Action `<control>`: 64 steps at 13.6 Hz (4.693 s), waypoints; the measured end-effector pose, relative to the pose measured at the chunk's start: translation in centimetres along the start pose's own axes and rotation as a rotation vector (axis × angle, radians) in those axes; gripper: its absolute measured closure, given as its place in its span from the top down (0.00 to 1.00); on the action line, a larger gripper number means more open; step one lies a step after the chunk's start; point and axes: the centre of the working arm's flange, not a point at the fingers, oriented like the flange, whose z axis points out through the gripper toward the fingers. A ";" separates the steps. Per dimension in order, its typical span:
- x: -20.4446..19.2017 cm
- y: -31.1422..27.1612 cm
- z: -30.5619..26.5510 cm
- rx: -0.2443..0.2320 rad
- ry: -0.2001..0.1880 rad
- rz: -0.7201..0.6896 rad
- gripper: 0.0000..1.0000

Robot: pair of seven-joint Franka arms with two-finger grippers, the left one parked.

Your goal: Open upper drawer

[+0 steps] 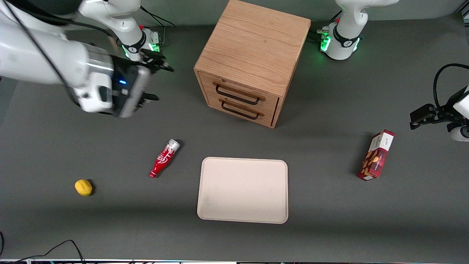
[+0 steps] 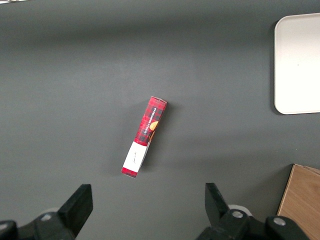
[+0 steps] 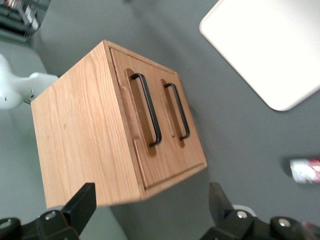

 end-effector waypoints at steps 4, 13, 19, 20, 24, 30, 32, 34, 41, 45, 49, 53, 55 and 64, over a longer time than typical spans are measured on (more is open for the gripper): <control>5.0 1.9 11.6 -0.005 -0.116 -0.052 1.00; 8.0 1.4 20.3 -0.021 -0.147 -0.012 1.00; 8.0 0.5 22.5 -0.026 -0.171 -0.029 1.00; 8.0 0.5 22.9 -0.028 -0.170 -0.029 1.00; 7.7 0.8 24.3 -0.042 -0.173 -0.028 1.00; 7.6 0.0 25.2 -0.041 -0.181 -0.041 1.00; 7.6 0.1 25.5 -0.045 -0.174 -0.041 1.00; 7.7 0.3 25.6 -0.061 -0.164 -0.044 1.00; 7.8 0.5 26.6 -0.073 -0.167 -0.054 1.00; 7.8 0.7 26.7 -0.071 -0.167 -0.049 1.00; 7.9 2.4 25.9 -0.091 -0.141 -0.025 1.00; 8.4 4.3 24.7 -0.097 -0.112 -0.003 1.00; 8.7 5.2 24.1 -0.099 -0.095 0.007 1.00; 10.3 9.7 21.8 -0.119 -0.030 0.047 1.00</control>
